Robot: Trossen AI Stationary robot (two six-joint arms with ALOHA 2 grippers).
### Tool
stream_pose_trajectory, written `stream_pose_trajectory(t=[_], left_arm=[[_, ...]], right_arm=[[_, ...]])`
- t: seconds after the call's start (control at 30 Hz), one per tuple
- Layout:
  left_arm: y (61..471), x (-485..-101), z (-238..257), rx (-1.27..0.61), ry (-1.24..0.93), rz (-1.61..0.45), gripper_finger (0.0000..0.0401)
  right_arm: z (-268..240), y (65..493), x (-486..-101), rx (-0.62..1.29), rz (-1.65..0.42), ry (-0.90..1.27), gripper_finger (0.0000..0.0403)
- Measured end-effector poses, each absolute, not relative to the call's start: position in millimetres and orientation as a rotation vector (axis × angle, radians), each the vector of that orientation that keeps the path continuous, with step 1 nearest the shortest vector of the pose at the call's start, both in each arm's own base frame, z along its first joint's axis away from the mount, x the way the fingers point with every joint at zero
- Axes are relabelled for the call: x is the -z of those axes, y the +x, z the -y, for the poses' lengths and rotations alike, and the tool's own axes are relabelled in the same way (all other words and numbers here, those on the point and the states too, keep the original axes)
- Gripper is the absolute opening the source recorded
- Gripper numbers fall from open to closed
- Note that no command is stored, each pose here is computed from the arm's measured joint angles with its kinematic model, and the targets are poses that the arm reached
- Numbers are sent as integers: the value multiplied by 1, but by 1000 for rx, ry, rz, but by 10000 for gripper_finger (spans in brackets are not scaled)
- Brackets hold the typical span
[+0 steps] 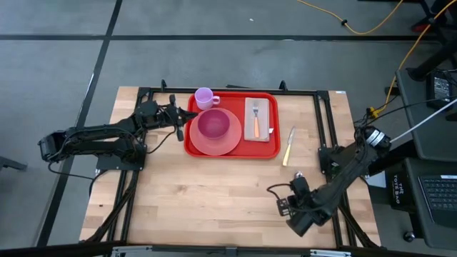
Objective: Set up tray
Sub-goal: Put the blue spoon on the left of the orange fork on the red serving tray
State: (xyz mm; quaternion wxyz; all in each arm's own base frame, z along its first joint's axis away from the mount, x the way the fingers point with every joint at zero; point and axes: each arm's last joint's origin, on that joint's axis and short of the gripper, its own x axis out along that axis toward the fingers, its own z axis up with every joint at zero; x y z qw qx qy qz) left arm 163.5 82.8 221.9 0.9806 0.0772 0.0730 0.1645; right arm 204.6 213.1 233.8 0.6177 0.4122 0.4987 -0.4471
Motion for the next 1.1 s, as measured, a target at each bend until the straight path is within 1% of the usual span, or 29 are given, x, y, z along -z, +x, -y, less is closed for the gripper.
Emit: stream_pose_trajectory(t=[0.13,0.23,0.6,0.73,0.93,1.0,1.1], left_arm=[[164,-222,-83,-331,156,-146,5],[164,-222,-83,-331,156,-146,3],[164,-222,-83,-331,156,-146,8],[163,-222,-83,-332,156,-146,7],[164,-222,-83,-331,156,-146,8],[164,-222,-83,-332,156,-146,8],[164,-222,-83,-332,156,-146,6]], right_arm=[[-219,195,-228,1094,-1249,907,109],[-222,192,-225,1118,-1276,891,109],[-221,192,-221,1119,-1255,874,109],[-219,192,-218,1138,-1208,870,109],[-214,188,-209,1192,-1191,863,110],[-213,187,-205,1211,-1181,870,119],[-212,186,-201,1217,-1179,869,146]])
